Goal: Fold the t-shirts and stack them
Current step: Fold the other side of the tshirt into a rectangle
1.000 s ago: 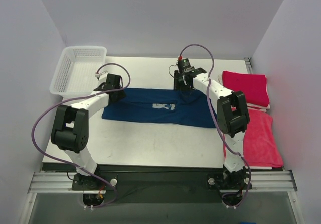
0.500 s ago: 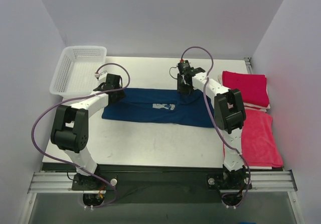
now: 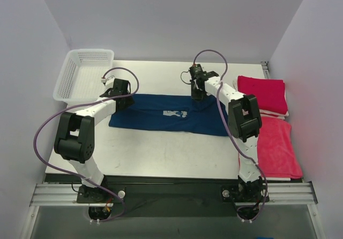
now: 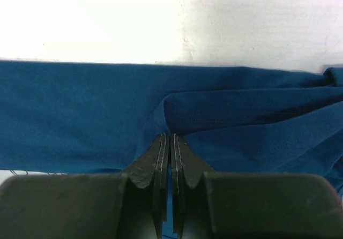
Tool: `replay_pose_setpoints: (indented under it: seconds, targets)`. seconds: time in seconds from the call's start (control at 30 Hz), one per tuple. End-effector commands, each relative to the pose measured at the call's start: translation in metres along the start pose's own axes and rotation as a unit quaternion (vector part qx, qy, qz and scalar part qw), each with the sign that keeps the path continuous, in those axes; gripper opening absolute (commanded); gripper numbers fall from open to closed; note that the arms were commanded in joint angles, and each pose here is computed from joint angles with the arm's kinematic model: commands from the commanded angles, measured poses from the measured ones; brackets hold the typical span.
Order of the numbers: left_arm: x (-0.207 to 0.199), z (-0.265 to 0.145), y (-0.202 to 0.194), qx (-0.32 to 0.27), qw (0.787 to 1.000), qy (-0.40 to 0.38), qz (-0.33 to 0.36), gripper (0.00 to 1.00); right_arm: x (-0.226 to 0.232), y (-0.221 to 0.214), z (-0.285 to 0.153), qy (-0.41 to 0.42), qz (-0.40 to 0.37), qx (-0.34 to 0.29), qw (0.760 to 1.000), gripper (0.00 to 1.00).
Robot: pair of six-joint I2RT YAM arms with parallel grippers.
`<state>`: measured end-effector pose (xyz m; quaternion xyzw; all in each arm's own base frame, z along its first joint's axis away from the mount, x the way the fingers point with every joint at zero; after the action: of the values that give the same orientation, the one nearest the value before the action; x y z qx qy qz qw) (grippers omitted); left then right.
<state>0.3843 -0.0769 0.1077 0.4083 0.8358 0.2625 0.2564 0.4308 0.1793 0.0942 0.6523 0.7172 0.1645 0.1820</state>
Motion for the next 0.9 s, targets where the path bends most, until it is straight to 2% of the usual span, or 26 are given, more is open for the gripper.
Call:
replay_pose_setpoints:
  seconds: [0.0, 0.2, 0.53, 0.57, 0.6, 0.67, 0.87]
  targets:
    - [0.001, -0.003, 0.005, -0.006, 1.0, -0.003, -0.009, 0.76, 0.002, 0.015, -0.016, -0.009, -0.004, -0.021, 1.0, 0.0]
    - [-0.001, -0.002, 0.005, -0.004, 1.0, -0.004, -0.009, 0.76, 0.014, 0.034, -0.034, 0.01, -0.011, -0.057, 0.998, 0.0]
    - [0.0, -0.005, 0.008, -0.008, 1.0, -0.004, -0.008, 0.76, 0.03, 0.04, 0.002, 0.034, -0.03, -0.039, 0.998, 0.02]
    - [0.001, -0.005, 0.008, -0.008, 1.0, -0.004, -0.008, 0.76, 0.03, 0.041, 0.002, 0.032, -0.032, -0.039, 0.998, 0.21]
    - [0.001, -0.005, 0.009, -0.008, 1.0, -0.004, -0.008, 0.76, 0.029, 0.04, 0.001, 0.029, -0.032, -0.039, 0.998, 0.32]
    - [0.0, -0.004, 0.008, -0.008, 1.0, -0.004, -0.007, 0.76, 0.025, 0.04, 0.0, 0.023, -0.033, -0.04, 0.998, 0.47]
    - [0.004, -0.006, 0.008, -0.007, 1.0, 0.005, -0.009, 0.76, 0.006, 0.042, -0.029, -0.014, -0.013, -0.063, 0.998, 0.49]
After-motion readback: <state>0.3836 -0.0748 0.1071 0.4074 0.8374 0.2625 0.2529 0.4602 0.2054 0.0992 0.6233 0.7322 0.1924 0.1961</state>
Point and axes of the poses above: each gripper's point midway between its finger pads, its own z axis out along the fingers, its own x axis along the line the jaws close on, y = z × x, the point moved 6 cm from there along -z, back along the fingers, and after that the axes turned 4 degrees about -z, right-handed, at the moved point
